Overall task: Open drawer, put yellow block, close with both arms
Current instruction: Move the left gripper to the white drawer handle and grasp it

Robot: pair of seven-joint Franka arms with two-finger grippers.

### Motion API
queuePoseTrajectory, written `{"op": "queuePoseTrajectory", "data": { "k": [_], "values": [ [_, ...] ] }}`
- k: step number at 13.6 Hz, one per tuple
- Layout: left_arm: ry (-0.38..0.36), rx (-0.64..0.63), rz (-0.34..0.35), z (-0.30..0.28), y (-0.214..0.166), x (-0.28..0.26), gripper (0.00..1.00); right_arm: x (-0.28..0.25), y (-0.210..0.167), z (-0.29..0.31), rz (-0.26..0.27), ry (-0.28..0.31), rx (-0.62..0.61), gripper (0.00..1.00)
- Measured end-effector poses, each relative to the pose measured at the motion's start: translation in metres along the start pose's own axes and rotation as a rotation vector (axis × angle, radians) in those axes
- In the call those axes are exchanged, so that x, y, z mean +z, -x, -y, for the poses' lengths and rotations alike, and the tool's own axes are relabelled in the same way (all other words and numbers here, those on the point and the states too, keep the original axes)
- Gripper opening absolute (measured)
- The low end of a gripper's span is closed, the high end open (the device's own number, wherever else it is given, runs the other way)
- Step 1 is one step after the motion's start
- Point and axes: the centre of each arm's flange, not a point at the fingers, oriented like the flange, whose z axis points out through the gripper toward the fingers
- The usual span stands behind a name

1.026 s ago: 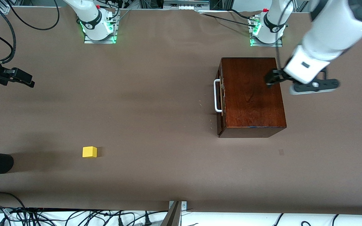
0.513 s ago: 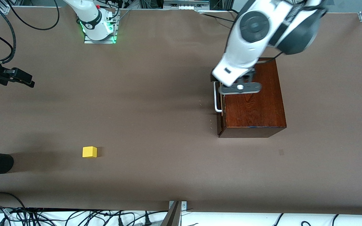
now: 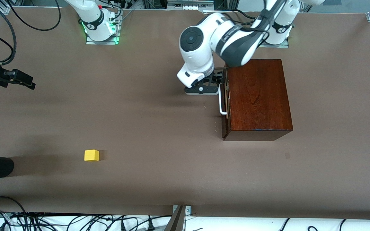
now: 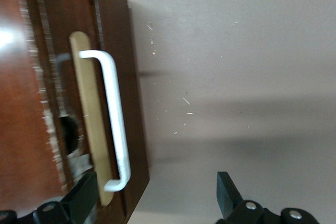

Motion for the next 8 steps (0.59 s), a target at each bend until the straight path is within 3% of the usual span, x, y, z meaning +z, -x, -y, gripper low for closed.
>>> {"op": "queuePoseTrajectory", "data": {
  "k": [8],
  "values": [
    [-0.062, -0.002, 0.005, -0.003, -0.025, 0.059, 1.00, 0.000, 0.000, 0.000, 0.000, 0.000, 0.000, 1.00]
  ]
}}
